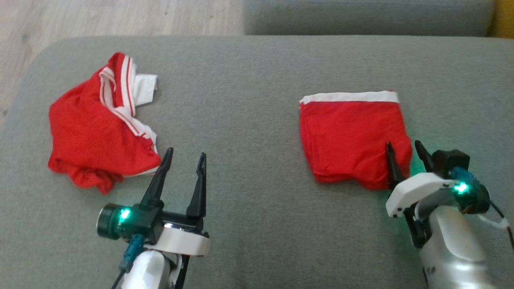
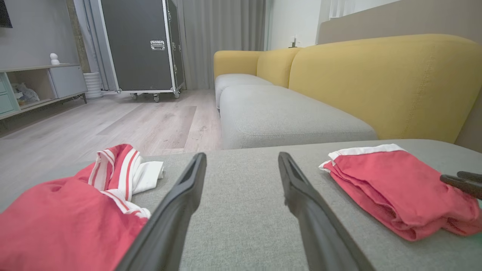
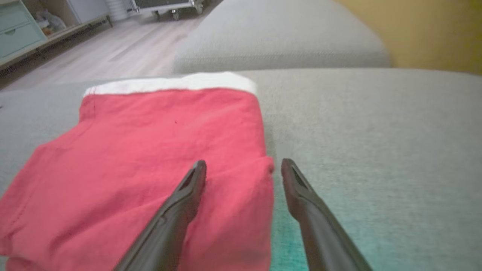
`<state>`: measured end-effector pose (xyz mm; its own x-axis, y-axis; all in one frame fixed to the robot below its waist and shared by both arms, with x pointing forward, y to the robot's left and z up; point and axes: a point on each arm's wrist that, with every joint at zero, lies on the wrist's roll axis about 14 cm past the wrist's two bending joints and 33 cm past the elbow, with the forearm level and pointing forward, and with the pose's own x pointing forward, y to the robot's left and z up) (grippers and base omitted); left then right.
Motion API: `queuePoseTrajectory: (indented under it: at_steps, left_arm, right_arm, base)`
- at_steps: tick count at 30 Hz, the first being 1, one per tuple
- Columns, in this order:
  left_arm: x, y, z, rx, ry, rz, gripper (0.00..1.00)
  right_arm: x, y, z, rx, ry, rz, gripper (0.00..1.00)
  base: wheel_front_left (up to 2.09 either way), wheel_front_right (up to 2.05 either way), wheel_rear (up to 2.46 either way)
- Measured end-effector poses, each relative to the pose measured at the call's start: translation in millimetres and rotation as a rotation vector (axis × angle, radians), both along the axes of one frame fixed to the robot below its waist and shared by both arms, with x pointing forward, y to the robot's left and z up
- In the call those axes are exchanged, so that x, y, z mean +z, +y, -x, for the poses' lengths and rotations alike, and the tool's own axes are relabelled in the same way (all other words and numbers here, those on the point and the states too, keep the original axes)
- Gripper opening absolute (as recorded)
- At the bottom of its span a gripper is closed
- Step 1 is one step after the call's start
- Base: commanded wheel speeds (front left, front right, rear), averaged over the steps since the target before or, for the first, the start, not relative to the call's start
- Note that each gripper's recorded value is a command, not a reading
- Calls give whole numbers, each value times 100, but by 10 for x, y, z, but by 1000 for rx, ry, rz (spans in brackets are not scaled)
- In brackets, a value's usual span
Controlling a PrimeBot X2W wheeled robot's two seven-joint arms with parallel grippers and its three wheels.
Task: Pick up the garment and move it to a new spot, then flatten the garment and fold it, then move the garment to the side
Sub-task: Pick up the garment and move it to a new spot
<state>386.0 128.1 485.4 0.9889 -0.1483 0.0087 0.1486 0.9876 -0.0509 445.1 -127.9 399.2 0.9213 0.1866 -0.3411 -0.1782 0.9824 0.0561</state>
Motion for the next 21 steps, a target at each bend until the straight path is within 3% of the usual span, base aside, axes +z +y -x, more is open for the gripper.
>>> queuePoseTrajectory:
  at_steps: [9, 11, 12, 21]
  left_arm:
    - [-117, 89, -79, 23, 37, -1, 100]
    - [-140, 105, -90, 29, 44, 3, 100]
    - [-154, 110, -93, 31, 49, 9, 100]
    - [-97, 52, -110, 14, 32, 15, 100]
  right_arm:
    - [-337, 140, -287, -29, 167, -69, 100]
    - [-351, 188, -347, 13, 170, -21, 100]
    - [-358, 197, -366, 33, 169, 8, 0]
    - [-268, 224, -355, 117, 110, 122, 0]
  base:
    - [0, 0, 0]
    - [0, 0, 0]
    - [0, 0, 0]
    - [0, 0, 0]
